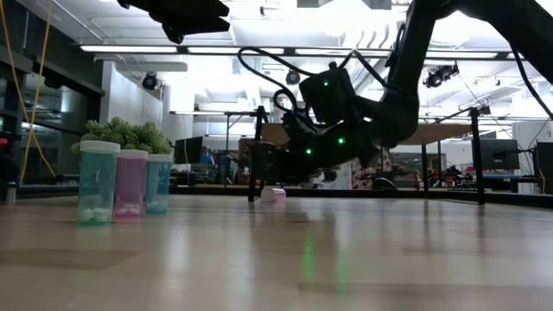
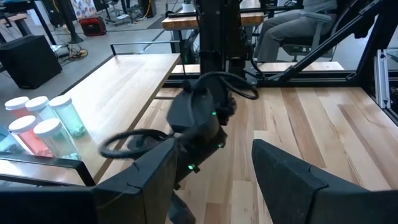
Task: Pick and place medicine bottles onto shelf by color
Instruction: Put the transparent pink medicine bottle on the shelf
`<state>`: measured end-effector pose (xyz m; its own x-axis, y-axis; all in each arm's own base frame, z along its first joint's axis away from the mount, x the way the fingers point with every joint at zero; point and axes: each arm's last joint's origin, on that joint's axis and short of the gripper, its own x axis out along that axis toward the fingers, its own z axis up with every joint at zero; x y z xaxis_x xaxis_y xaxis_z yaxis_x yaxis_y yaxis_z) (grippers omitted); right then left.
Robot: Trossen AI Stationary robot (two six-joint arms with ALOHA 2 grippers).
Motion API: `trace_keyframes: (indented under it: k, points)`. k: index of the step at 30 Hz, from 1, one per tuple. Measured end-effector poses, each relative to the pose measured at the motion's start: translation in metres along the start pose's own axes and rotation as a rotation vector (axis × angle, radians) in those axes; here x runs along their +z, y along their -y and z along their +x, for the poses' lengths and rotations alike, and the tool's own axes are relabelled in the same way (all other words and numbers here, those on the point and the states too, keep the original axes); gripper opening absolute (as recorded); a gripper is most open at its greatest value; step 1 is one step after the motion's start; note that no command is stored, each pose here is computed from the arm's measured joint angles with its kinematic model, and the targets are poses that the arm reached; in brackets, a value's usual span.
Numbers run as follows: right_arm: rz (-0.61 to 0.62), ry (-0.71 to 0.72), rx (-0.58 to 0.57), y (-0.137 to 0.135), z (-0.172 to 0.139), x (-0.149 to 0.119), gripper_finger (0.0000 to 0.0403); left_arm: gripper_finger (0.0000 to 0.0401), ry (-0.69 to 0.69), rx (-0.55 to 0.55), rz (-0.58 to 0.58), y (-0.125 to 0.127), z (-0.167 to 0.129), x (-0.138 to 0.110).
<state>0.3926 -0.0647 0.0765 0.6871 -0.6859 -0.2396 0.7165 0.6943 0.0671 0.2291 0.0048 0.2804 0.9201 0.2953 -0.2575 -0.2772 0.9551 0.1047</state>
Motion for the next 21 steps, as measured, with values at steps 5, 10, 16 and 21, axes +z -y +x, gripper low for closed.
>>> trace_keyframes:
  k: [5,10,16,21]
  points:
    - [0.035,-0.019,0.018,0.009,0.007,0.001,0.0000,0.0200,0.001,0.000,-0.002,0.000,0.000,0.000]
    - [0.050,-0.058,0.050,0.013,0.010,-0.001,0.0000,0.0200,0.001,0.000,0.000,0.000,0.000,0.000]
    - [0.033,-0.089,0.067,0.011,0.009,-0.003,0.0000,0.0200,0.001,0.000,0.000,0.000,0.000,0.000]
    - [0.019,-0.104,0.109,0.002,0.003,-0.006,0.0000,0.0200,0.000,0.000,0.001,0.000,0.000,0.000]
